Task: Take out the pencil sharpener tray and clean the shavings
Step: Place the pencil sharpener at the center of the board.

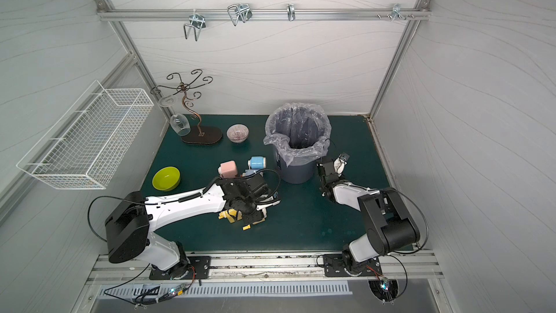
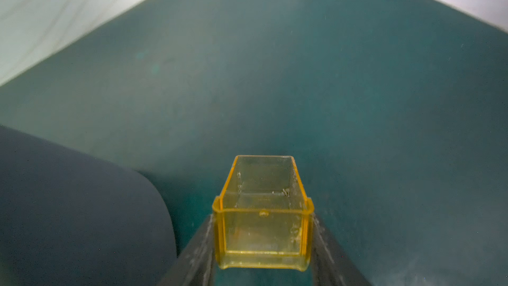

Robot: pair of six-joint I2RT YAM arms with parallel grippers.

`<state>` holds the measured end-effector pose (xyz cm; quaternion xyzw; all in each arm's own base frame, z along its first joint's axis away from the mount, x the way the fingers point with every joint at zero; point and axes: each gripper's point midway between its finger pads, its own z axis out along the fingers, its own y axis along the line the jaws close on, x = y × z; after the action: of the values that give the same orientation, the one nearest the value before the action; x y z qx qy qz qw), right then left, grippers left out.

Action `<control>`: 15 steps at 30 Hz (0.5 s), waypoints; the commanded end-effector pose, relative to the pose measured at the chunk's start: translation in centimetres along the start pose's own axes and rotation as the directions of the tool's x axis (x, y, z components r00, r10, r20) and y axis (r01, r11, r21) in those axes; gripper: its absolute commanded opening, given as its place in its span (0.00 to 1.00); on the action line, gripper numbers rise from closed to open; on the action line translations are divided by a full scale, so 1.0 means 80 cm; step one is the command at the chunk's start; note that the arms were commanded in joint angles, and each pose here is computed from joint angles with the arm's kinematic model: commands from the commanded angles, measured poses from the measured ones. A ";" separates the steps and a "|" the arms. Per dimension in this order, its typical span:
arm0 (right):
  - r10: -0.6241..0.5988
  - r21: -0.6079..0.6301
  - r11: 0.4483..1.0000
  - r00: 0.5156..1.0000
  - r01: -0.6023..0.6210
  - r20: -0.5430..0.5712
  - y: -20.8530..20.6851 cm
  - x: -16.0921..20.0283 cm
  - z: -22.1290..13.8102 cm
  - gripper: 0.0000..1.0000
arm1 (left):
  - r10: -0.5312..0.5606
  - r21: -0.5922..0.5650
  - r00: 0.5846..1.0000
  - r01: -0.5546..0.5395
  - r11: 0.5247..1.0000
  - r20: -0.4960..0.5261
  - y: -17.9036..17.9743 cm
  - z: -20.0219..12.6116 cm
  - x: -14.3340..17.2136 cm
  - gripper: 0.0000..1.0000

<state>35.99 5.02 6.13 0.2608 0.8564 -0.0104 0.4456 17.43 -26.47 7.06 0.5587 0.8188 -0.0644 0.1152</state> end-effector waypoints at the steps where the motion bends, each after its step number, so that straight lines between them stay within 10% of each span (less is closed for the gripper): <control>1: 0.013 0.029 1.000 1.000 -0.012 -0.028 -0.007 0.011 0.000 0.35 | -0.018 -0.012 1.000 0.018 1.000 0.024 0.005 0.000 -0.007 0.00; 15: -0.028 0.060 0.998 0.991 0.036 -0.131 -0.026 0.048 0.000 0.70 | -0.033 -0.018 0.999 0.033 0.999 0.017 0.009 0.005 0.002 0.00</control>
<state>35.09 5.27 4.66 0.2712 0.8672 -0.0045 0.4176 17.27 -25.81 6.21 0.5508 0.8255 -0.0603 0.1076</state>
